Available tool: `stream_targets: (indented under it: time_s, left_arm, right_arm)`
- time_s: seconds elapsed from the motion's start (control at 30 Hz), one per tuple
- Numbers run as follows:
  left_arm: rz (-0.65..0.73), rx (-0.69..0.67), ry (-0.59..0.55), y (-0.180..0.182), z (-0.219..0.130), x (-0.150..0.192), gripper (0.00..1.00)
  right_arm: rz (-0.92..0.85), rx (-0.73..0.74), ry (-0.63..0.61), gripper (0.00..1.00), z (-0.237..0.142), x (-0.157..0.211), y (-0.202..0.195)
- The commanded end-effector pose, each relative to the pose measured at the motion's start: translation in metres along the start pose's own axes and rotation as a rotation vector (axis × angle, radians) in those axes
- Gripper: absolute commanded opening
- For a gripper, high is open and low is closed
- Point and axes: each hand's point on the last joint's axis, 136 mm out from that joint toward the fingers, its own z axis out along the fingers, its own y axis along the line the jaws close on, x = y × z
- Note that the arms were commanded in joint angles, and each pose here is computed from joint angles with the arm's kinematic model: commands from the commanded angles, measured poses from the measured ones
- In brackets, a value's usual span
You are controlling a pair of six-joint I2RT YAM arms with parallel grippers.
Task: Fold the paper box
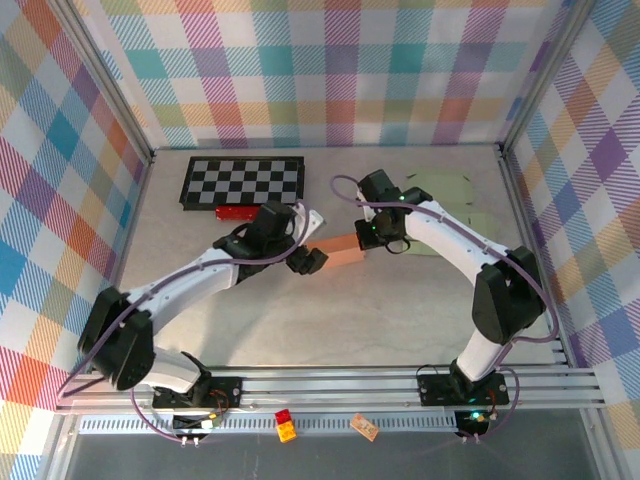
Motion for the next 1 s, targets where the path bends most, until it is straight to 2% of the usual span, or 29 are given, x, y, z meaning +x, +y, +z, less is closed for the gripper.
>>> stream_targets:
  time_s: [0.0, 0.07, 0.13, 0.27, 0.37, 0.47, 0.67, 0.97]
  left_arm:
    - [-0.149, -0.059, -0.033, 0.009, -0.024, -0.002, 0.75]
    - [-0.184, -0.076, -0.01, 0.011, -0.03, 0.005, 0.69]
    - [-0.229, -0.116, 0.066, 0.017, -0.031, 0.018, 0.62]
    - [-0.296, -0.109, 0.184, 0.019, -0.034, 0.026, 0.47]
    - [-0.289, -0.106, 0.258, 0.02, -0.032, 0.03, 0.5]
    - [-0.256, -0.114, 0.279, 0.025, -0.027, 0.026, 0.54]
    - [-0.191, -0.068, 0.35, 0.025, -0.006, 0.025, 0.54]
    - [-0.124, -0.148, 0.368, 0.046, 0.001, 0.026, 0.56]
  right_arm:
    - [0.037, 0.028, 0.035, 0.0, 0.002, 0.002, -0.001]
    - [0.048, 0.034, 0.047, 0.0, 0.003, 0.003, -0.001]
    - [0.057, 0.039, 0.06, 0.0, 0.004, 0.005, 0.0]
    - [0.065, 0.04, 0.078, 0.0, 0.006, 0.006, 0.001]
    - [0.064, 0.032, 0.086, 0.0, 0.006, 0.005, 0.003]
    - [0.057, 0.023, 0.098, 0.0, 0.007, 0.005, 0.005]
    - [0.047, 0.01, 0.134, 0.0, 0.008, 0.005, 0.009]
    - [0.039, 0.009, 0.162, 0.0, 0.006, 0.005, 0.011]
